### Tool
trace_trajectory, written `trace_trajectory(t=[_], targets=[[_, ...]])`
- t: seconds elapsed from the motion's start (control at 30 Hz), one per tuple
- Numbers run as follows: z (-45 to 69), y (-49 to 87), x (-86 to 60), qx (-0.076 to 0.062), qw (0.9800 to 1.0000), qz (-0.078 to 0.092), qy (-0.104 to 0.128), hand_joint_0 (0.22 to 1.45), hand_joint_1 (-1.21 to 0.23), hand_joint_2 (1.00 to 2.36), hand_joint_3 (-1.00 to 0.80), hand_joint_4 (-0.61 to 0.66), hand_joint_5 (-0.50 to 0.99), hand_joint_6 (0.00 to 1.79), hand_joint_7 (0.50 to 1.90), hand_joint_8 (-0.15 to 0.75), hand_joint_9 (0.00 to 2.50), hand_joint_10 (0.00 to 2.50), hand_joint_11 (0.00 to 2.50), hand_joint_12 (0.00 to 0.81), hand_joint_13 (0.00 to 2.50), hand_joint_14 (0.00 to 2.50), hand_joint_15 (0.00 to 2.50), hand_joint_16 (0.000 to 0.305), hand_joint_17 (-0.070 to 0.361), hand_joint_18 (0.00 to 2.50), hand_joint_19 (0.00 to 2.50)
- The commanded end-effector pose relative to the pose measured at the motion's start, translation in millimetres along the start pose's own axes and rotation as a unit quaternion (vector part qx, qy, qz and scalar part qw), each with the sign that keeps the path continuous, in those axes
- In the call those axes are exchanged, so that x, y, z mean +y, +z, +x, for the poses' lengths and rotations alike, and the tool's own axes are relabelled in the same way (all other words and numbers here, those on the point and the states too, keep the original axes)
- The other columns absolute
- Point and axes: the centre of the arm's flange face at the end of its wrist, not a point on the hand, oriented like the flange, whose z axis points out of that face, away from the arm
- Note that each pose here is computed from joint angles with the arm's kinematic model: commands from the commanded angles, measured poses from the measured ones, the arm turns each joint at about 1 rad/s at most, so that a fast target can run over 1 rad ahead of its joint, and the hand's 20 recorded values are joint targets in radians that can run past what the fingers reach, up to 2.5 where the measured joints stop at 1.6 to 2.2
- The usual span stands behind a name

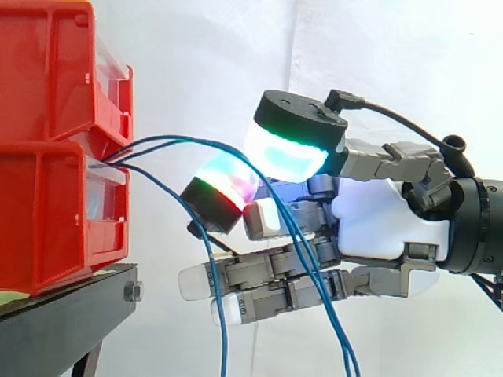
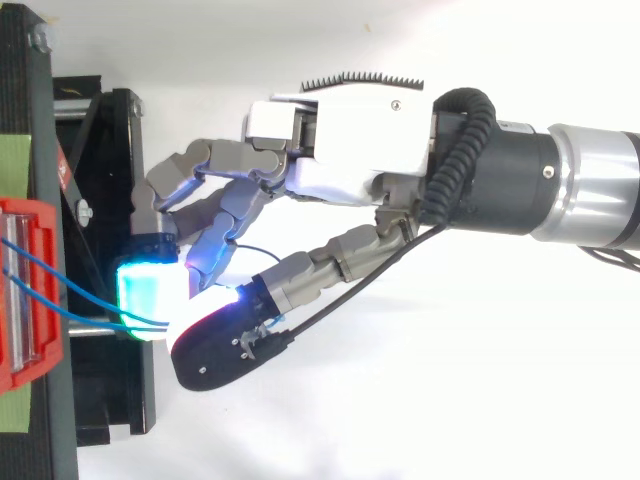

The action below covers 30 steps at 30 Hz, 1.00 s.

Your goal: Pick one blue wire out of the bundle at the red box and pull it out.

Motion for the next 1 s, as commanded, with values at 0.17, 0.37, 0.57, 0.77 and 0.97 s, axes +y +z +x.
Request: trace_trajectory(t=[0.17, 0.37, 0.57, 0.77, 0.97], targets=[[2.3, 0.0, -0.4, 0.002, 1.0, 0.0, 0.0, 0.73, -0.87, 1.01, -0.23, 0.19, -0.14, 0.74, 0.98, 0.231, 0.98, 0.02, 0.68, 0.372, 0.55, 0.01, 0.34, 0.054, 0.121, 0.41, 0.36], [3.6, 0.4, 0.2, 0.003, 1.0, -0.001, 0.0, 0.68, -0.84, 1.0, -0.12, 0.32, -0.09, 0.62, 1.16, 0.254, 1.03, 0.02, 0.5, 0.393, 0.57, 0.01, 0.31, 0.061, 0.136, 0.46, 0.34], [3.5, 0.1, -0.3, 0.003, 1.0, -0.001, 0.0, 0.68, -0.79, 1.01, -0.11, 0.35, -0.05, 0.5, 1.33, 0.239, 1.06, 0.02, 0.45, 0.385, 0.58, 0.01, 0.31, 0.059, 0.134, 0.44, 0.35], [3.6, 0.5, 0.4, 0.003, 1.0, -0.002, 0.001, 0.68, -0.76, 1.01, -0.1, 0.3, -0.09, 0.59, 1.2, 0.245, 1.04, 0.02, 0.65, 0.382, 0.57, 0.01, 0.35, 0.057, 0.127, 0.42, 0.36], [3.6, 0.1, 0.9, 0.003, 1.0, -0.002, 0.001, 0.64, -0.8, 1.0, -0.06, 0.32, -0.13, 0.74, 0.99, 0.269, 1.05, 0.02, 0.67, 0.418, 0.58, 0.01, 0.34, 0.064, 0.145, 0.46, 0.34]])
